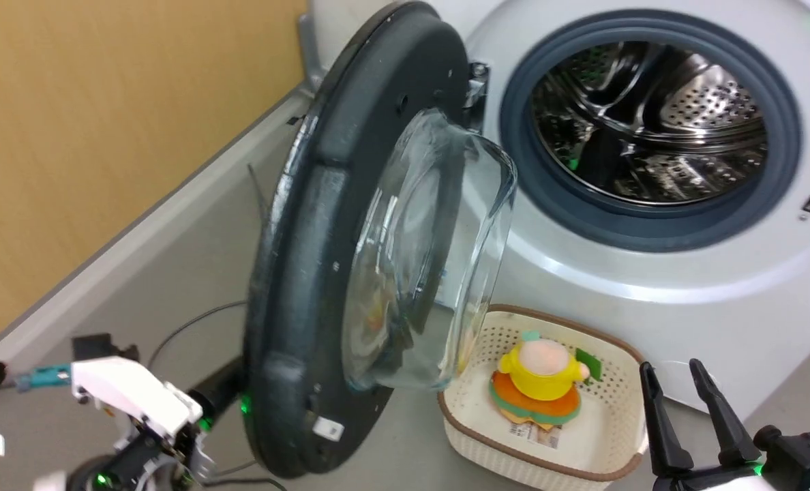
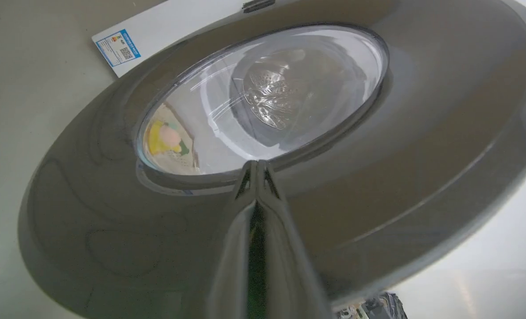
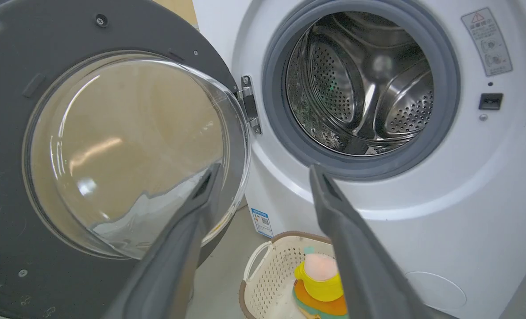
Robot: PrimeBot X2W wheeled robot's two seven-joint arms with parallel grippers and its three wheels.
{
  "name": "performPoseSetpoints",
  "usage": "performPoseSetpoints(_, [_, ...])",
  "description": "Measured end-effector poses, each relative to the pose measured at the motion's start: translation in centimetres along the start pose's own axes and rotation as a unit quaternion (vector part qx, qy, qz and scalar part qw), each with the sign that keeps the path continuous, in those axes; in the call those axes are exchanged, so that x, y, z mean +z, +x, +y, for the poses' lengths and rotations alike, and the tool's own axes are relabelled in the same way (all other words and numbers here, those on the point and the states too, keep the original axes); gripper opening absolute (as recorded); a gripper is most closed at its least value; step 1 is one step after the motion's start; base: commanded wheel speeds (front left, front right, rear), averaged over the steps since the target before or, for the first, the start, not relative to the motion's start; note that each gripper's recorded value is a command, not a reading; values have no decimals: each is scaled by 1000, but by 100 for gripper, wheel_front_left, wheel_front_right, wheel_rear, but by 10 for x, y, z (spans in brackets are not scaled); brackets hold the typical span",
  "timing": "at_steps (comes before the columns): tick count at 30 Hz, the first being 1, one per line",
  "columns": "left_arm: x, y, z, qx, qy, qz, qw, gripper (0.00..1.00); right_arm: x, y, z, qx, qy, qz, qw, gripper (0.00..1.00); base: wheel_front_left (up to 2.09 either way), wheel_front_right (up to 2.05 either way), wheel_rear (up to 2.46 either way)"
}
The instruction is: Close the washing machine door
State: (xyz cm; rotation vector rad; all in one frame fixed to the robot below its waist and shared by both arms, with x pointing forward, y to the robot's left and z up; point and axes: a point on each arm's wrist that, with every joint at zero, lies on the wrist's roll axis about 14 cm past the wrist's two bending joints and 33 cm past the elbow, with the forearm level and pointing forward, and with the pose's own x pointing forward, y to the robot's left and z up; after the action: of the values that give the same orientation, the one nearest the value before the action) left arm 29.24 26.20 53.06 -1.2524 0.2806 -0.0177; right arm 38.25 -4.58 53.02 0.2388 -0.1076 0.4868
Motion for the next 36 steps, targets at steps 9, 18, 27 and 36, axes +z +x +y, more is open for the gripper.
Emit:
performPoseSetpoints(9, [-60, 27, -44, -72, -49, 68, 994, 0, 5, -18, -25, -43, -8, -5, 999, 100, 0, 0, 0])
performPoseSetpoints(18, [-120, 56, -77, -118, -83, 140, 980, 0, 7, -44, -58, -98, -24, -2, 995, 100, 0, 0, 0])
performPoseSetpoints(27, [-195, 83, -94, -138, -106, 218, 960, 0, 14, -82, -97, -173, -37, -5, 984, 100, 0, 0, 0])
performPoseSetpoints(36, [-244, 129, -118, -156, -111, 253, 948, 0, 20, -123, -130, -251, -46, -4, 967, 100, 0, 0, 0])
